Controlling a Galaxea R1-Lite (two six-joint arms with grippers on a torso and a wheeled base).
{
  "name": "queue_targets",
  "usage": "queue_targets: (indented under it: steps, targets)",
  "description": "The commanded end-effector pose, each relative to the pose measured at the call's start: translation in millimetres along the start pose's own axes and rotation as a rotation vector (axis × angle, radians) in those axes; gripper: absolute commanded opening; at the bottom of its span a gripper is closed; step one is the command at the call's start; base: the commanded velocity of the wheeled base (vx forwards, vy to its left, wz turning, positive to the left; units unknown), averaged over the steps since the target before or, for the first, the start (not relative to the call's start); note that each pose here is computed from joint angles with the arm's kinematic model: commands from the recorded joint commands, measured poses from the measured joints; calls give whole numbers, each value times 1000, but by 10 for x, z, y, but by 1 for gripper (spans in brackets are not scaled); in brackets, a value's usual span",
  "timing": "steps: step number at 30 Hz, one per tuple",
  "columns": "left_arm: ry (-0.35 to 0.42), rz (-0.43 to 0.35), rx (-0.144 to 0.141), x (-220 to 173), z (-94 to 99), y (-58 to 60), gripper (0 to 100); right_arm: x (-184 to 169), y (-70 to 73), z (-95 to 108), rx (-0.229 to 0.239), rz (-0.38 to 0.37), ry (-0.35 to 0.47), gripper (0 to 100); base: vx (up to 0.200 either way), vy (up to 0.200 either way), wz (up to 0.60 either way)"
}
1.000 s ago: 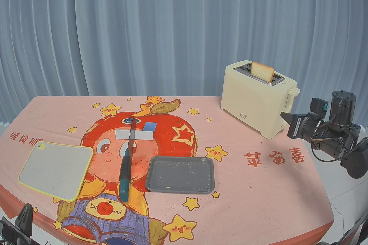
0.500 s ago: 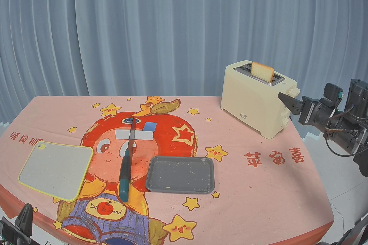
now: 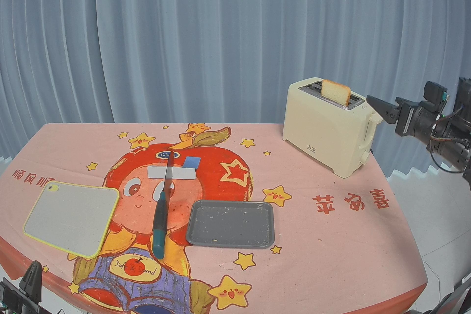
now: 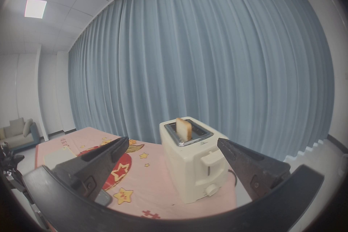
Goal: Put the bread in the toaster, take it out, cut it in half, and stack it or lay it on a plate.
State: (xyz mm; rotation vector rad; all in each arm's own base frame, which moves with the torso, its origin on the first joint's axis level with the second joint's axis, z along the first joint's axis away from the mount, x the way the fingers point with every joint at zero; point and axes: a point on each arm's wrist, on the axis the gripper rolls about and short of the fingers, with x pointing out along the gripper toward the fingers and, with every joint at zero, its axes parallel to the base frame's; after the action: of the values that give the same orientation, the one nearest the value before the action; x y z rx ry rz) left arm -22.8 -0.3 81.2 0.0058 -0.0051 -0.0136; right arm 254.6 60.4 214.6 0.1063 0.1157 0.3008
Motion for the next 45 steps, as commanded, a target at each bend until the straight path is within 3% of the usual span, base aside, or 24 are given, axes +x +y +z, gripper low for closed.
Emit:
queue_targets:
  steps: [1,5,9,16,25,32,45]
  targets:
    - [8,0,0,6,-51,0,0,170,-125,138,-23,-27,9,100,0,0,0]
    - [8,0,0,6,-51,0,0,281,-159,237,-30,-34,38,100,0,0,0]
    - [8,0,0,6,-51,0,0,431,-176,215,-41,11,86,100,0,0,0]
    - [8,0,0,6,-51,0,0,735,-255,61,-134,36,135,100,0,0,0]
    - [8,0,0,6,-51,0,0,1060,-283,13,-185,82,130,100,0,0,0]
    - [8,0,0,6,-51,0,0,1235,-297,57,-183,87,110,100,0,0,0]
    - [8,0,0,6,-51,0,0,1405,-319,-104,-175,94,147,100,0,0,0]
